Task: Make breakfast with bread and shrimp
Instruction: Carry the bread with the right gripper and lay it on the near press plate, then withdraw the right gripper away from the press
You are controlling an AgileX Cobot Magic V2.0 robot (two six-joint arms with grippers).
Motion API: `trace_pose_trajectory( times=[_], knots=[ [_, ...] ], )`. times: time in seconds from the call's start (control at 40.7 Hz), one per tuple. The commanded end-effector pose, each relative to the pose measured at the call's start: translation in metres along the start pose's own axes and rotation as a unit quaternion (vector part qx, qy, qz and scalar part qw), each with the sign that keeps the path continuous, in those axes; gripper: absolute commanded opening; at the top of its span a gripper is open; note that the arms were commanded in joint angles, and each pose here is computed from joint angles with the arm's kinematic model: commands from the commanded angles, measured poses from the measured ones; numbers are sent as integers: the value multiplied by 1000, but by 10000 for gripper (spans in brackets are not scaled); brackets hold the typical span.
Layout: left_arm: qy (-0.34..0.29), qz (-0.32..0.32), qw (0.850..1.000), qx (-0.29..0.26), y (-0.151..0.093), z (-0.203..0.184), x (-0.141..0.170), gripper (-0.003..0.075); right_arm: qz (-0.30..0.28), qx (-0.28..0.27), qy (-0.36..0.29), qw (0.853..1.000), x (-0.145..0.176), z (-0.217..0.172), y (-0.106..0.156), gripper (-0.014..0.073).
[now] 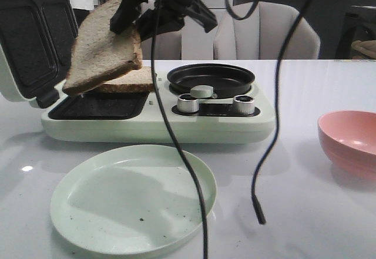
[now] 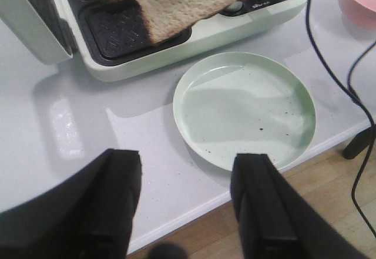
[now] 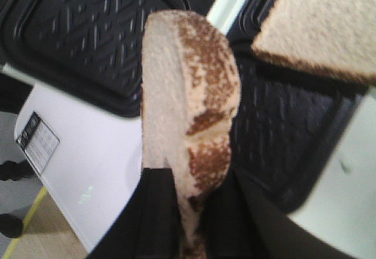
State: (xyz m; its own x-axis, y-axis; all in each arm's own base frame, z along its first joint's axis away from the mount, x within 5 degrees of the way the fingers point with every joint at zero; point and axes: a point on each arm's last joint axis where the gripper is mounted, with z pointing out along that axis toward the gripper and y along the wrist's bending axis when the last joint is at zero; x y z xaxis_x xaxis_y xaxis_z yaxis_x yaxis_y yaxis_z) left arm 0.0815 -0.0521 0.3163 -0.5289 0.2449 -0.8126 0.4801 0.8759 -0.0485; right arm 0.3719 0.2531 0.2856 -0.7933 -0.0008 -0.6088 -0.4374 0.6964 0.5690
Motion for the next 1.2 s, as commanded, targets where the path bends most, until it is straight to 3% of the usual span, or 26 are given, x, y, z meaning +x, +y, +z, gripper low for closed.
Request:
trace_pose_trajectory(
  times=[0.0,0.295,0.614,0.982,1.178],
  knots=[
    [-46,2,999,13,-3,-6,-13,405,3,-38,-59,998,-30,-7,20,63],
    [-46,2,999,13,-3,-6,-13,405,12,-33,-50,998,-39,33,-4,89],
    [-46,2,999,13,-3,-6,-13,405,18,-20,-48,998,-37,42,-18,494],
    [-46,2,999,13,-3,-6,-13,405,-30,-3,-42,999,-50,5,-14,496],
    [-46,2,999,13,-3,-6,-13,405,-117,57,-37,991,-56,-44,10,496]
  ],
)
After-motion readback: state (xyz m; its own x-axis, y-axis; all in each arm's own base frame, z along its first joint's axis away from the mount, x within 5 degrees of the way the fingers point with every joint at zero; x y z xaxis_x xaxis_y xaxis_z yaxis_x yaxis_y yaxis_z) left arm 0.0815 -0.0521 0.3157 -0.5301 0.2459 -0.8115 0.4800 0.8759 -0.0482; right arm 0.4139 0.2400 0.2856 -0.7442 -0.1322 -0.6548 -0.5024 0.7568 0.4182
